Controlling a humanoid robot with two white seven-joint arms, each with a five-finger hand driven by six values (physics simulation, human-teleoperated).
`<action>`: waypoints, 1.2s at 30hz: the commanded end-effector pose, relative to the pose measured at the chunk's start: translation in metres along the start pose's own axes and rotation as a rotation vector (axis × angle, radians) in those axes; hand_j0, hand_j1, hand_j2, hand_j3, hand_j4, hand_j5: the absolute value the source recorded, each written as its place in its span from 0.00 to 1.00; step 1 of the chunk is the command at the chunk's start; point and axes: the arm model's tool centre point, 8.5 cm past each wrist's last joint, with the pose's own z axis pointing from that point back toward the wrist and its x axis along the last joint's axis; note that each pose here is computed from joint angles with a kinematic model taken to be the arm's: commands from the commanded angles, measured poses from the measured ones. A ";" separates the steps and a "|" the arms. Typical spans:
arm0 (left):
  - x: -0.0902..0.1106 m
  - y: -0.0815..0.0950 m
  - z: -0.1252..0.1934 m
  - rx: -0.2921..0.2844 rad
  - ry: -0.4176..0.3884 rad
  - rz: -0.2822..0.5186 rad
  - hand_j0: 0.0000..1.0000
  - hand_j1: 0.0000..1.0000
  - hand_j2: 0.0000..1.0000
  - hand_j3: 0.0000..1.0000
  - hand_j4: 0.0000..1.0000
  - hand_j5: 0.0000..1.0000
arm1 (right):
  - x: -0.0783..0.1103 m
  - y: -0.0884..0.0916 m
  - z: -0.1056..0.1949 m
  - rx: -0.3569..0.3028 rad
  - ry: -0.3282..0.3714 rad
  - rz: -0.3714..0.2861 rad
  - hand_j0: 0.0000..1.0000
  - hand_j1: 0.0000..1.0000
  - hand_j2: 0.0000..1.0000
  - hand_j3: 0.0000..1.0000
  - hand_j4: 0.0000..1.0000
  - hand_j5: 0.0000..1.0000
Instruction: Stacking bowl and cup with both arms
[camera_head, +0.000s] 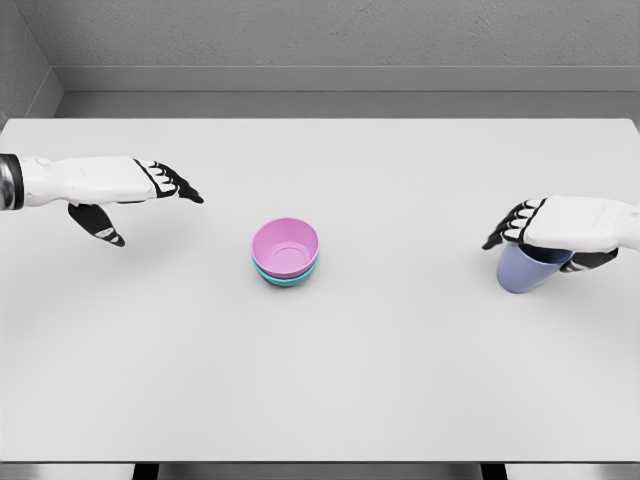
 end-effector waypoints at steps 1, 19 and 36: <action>0.000 0.001 0.001 0.004 0.001 0.005 1.00 1.00 1.00 1.00 1.00 1.00 | 0.000 0.000 0.001 -0.001 0.001 -0.004 0.80 0.80 0.80 0.80 0.80 0.80; -0.001 0.000 0.001 0.004 0.002 0.006 1.00 1.00 1.00 1.00 1.00 1.00 | -0.003 -0.001 0.002 -0.006 0.008 -0.009 0.50 0.50 0.50 0.50 0.50 0.50; -0.001 0.000 0.001 0.004 0.003 0.006 1.00 1.00 1.00 1.00 1.00 1.00 | -0.005 -0.033 -0.006 -0.137 -0.003 -0.007 0.46 0.46 0.46 0.46 0.46 0.46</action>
